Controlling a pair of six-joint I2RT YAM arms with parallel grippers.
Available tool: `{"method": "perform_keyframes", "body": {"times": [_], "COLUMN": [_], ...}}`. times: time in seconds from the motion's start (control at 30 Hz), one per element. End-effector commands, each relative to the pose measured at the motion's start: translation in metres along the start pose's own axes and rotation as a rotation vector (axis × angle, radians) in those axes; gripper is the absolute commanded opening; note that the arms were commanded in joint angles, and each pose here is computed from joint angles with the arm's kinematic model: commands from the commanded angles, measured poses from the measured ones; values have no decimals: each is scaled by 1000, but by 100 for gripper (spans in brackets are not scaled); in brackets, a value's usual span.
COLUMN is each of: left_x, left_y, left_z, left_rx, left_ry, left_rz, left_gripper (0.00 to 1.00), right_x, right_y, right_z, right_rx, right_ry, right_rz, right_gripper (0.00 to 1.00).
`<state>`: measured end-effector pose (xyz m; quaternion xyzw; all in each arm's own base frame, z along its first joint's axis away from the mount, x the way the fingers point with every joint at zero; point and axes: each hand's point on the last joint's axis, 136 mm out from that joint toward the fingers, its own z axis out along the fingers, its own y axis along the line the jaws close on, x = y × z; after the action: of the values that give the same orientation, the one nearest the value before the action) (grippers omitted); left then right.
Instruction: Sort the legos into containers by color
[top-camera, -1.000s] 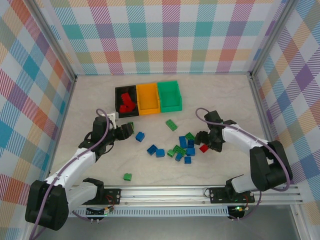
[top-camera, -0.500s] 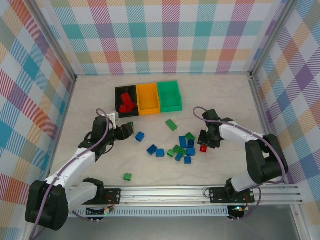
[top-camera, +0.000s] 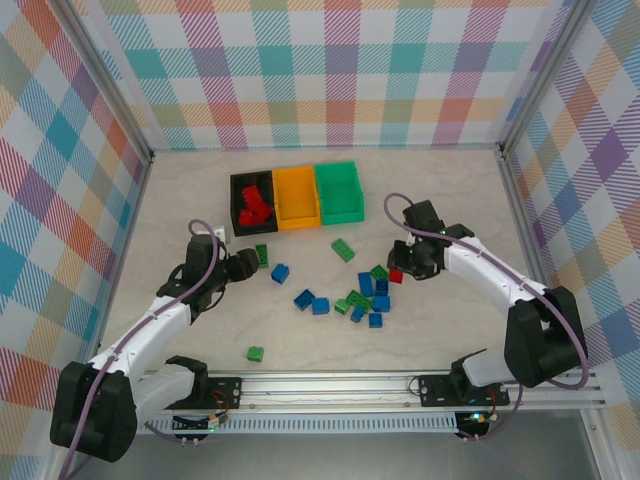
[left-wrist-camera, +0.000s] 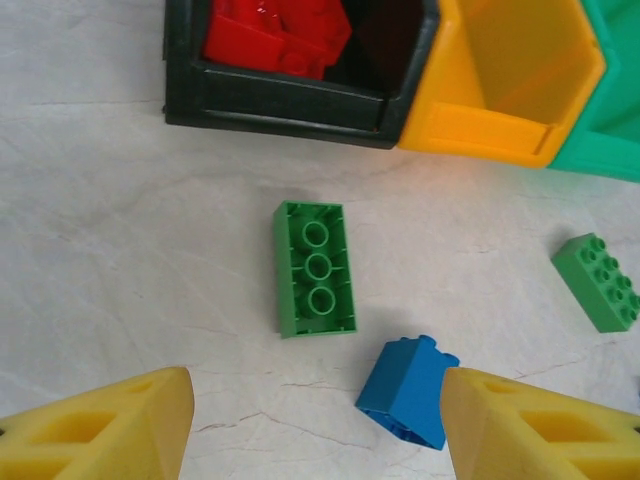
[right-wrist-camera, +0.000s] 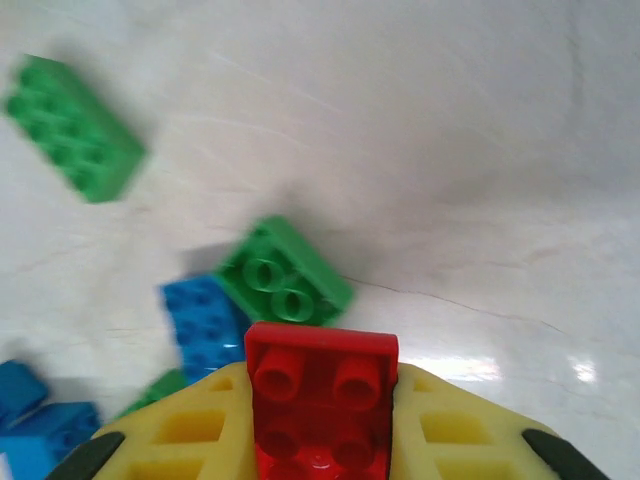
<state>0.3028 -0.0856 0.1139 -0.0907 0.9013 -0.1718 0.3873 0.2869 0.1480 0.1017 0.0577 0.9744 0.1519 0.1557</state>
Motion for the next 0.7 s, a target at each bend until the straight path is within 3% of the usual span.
{"method": "perform_keyframes", "body": {"times": [0.0,0.4,0.57,0.67], "left_x": [-8,0,-1,-2], "left_y": [12,48,80,84], "left_z": [0,11,0,-4], "left_rx": [-65,-168,-355,-374], "left_ry": [-21,18,-2,-12], "left_rz": [-36,-148,-192,-193], "left_gripper": [66,65,62,60], "right_x": [-14,-55,-73,-85], "right_y": [42,199,252,276], "right_z": [-16,-2,8,17], "right_rx": [-102,-311,-363,-386], "right_ry": [-37,-76,-74,-72], "right_rz": [-80,-293,-352,-368], "right_gripper": [28,29,30,30]}}
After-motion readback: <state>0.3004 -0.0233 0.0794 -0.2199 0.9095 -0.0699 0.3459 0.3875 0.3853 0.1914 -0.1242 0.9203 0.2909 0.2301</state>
